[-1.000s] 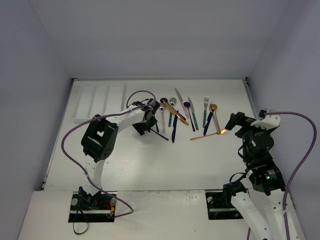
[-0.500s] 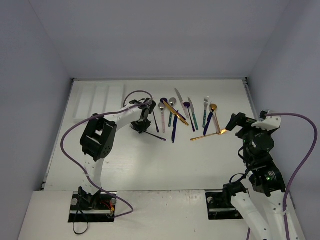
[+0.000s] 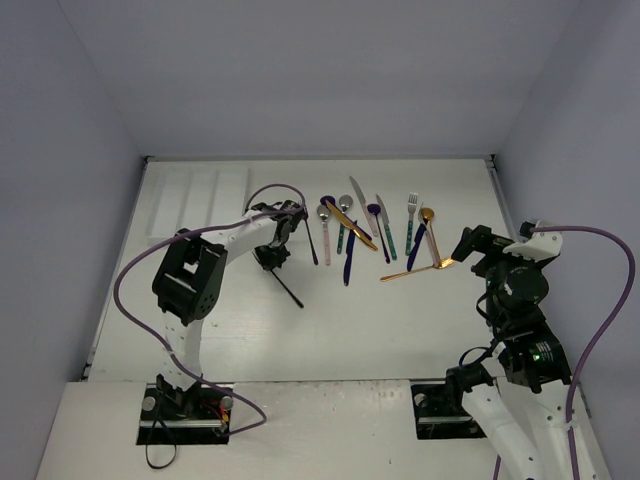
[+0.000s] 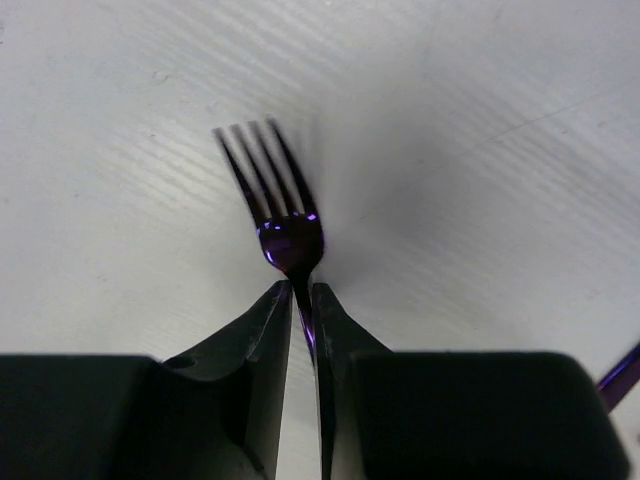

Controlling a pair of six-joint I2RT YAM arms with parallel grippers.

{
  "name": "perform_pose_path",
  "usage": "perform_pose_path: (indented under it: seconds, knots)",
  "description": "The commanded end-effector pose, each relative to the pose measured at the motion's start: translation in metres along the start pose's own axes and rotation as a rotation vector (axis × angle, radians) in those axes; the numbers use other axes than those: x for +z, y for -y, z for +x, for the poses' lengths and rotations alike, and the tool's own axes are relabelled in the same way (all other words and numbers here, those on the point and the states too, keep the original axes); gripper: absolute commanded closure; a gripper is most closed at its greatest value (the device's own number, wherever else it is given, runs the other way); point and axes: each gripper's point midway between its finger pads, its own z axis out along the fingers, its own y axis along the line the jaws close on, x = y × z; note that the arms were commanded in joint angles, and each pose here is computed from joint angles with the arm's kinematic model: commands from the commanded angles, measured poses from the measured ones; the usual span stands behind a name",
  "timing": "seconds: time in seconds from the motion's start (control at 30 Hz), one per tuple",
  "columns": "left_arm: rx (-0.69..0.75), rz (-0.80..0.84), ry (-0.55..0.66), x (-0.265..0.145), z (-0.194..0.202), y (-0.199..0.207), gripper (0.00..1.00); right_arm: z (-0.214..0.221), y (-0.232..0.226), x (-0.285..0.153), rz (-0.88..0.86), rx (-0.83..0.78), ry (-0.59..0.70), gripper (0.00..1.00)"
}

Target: Sort the eating utensils into containers

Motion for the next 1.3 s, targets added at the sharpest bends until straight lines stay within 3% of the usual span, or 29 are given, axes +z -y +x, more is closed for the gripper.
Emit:
perform_pose_path:
  seconds: [0.0,0.27,0.37,0.53,0.73,0.83,1.07,1.27]
  knots:
    - [0.104,-0.038,0.042,-0.017,-0.010,-0.028,0.92,-0.016,-0.007,0.004,-0.013,0.041,0.052,0.00]
    - [0.238,0.041,0.052,-0.023,-0.018,-0.016,0.92,-0.019,-0.009,0.004,-0.023,0.045,0.053,0.00]
    - [0.238,0.037,0.026,-0.022,-0.009,-0.023,0.83,-0.021,-0.009,0.003,-0.022,0.044,0.056,0.00]
    - [0.137,0.047,-0.012,-0.020,0.006,-0.043,0.70,-0.022,-0.008,0.003,-0.017,0.038,0.054,0.00]
    - [0.076,0.130,-0.032,-0.017,0.013,-0.037,0.69,-0.019,-0.009,0.006,-0.013,0.033,0.042,0.00]
    - [0.064,0.135,-0.051,-0.013,0.017,-0.035,0.71,-0.020,-0.009,0.006,-0.015,0.035,0.042,0.00]
    - [0.001,0.123,-0.056,-0.009,0.020,-0.045,1.00,-0.019,-0.008,0.005,-0.010,0.031,0.042,0.00]
    - [0.022,0.232,0.075,-0.060,-0.013,-0.049,1.00,-0.022,-0.008,0.004,-0.013,0.036,0.048,0.00]
